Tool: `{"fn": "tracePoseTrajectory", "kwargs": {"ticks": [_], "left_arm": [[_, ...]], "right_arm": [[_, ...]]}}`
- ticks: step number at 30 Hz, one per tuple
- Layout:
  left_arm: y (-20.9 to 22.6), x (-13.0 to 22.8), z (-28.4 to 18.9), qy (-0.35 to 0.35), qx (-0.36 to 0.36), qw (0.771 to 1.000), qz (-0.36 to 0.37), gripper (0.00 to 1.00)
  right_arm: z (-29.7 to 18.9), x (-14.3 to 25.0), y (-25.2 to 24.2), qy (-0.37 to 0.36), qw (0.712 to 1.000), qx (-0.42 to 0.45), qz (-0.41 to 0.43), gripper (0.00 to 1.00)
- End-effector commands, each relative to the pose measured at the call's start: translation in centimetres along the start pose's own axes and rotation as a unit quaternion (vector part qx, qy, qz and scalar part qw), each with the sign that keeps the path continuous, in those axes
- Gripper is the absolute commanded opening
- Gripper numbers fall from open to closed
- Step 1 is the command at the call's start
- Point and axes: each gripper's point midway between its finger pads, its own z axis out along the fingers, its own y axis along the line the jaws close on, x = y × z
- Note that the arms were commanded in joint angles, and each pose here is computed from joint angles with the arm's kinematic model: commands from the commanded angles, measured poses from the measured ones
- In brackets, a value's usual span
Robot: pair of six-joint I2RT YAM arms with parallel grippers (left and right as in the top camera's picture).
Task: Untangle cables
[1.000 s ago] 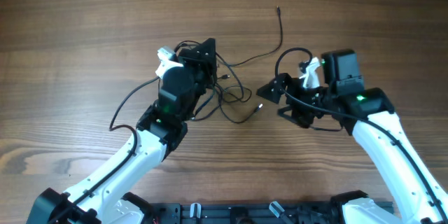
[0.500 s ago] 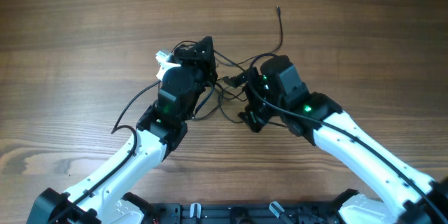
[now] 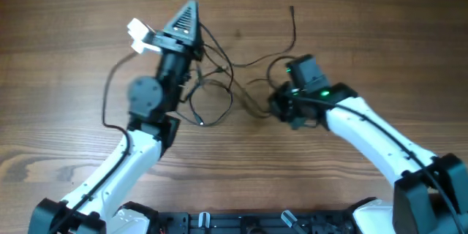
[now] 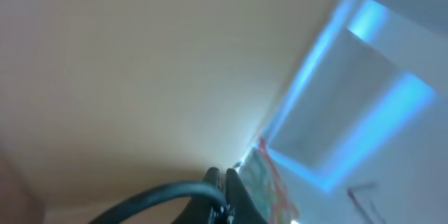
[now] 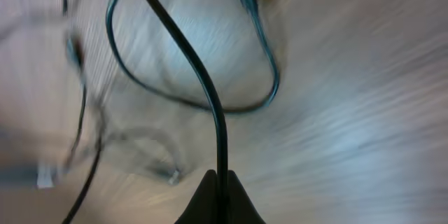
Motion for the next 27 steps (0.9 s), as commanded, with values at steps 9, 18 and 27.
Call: {"fn": "tracePoseTrajectory", "kwargs": {"ticks": [9, 18, 27], "left_arm": [[-2.4, -0.6, -0.4, 0.120, 0.036, 0.979, 0.162, 0.04], [-6.1, -0.3, 2.6, 0.118, 0.053, 0.940, 0.316, 0.04], [-3.0, -1.7, 4.3, 0.157, -0.146, 0.889, 0.404, 0.04]], "right_arm": [[-8.2, -17.5, -10.4, -0.182, 0.981, 0.064, 0.010, 0.04], [-11.8, -21.1, -17.1, -0.213, 0.971, 0.095, 0.060, 0.04], [-10.2, -17.3, -6.5, -0.115, 0.973, -0.124, -0.157, 0.05]]}}
